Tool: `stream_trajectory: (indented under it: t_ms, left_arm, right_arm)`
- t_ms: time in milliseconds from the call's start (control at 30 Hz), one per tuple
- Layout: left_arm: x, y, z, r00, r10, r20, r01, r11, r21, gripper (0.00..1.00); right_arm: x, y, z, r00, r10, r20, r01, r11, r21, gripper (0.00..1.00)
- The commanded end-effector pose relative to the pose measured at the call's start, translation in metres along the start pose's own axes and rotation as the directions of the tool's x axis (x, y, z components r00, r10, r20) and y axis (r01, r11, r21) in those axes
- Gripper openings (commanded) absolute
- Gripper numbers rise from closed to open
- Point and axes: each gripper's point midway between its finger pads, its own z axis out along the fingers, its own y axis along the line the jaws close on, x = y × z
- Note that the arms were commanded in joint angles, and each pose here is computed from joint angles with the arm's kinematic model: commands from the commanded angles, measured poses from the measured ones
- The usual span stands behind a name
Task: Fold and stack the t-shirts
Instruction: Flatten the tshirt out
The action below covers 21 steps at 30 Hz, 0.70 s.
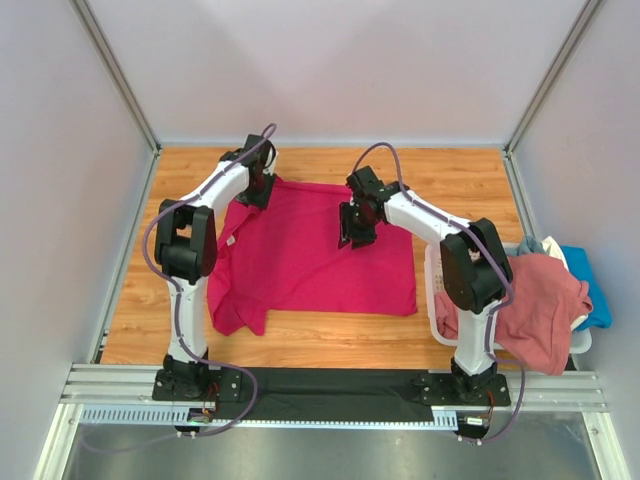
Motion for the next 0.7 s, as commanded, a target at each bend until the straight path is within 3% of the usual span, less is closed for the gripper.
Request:
stream_trajectory:
  t_ms: [0,200,300,333,400,667]
  left_arm:
    - [0.002,0.001,0.007,1.0,-0.008,-0.027,0.007,1.0,-0.026,0.49]
    - [0.007,0.006,0.019,0.998,0.004,-0.061,-0.008,0.998,-0.064,0.38]
    - [0.001,0.014,0.016,0.999,0.001,-0.038,-0.005,0.995,-0.104,0.19]
    - [0.001,0.017,0.015,0.999,0.0,-0.034,-0.004,0.993,-0.121,0.09]
    - [-0.005,0.031,0.008,1.0,-0.001,-0.011,-0.001,0.982,-0.19,0.01]
    - [-0.005,0.13,-0.001,0.994,-0.104,0.023,0.104,0.904,-0.415,0.0]
  right_arm:
    - [-0.008,0.015,0.001,1.0,0.002,0.032,0.0,0.999,-0.054,0.42]
    - [-0.006,0.015,0.002,1.0,-0.011,0.022,0.012,0.998,-0.056,0.42]
    - [-0.004,0.015,0.003,1.0,-0.01,0.016,0.011,0.998,-0.057,0.41]
    - [-0.003,0.014,0.004,1.0,-0.011,0.01,0.012,0.998,-0.059,0.41]
    - [-0.001,0.014,0.006,1.0,-0.01,0.003,0.01,0.998,-0.06,0.41]
    - [0.004,0.015,0.008,0.999,-0.022,-0.031,0.02,0.998,-0.064,0.4]
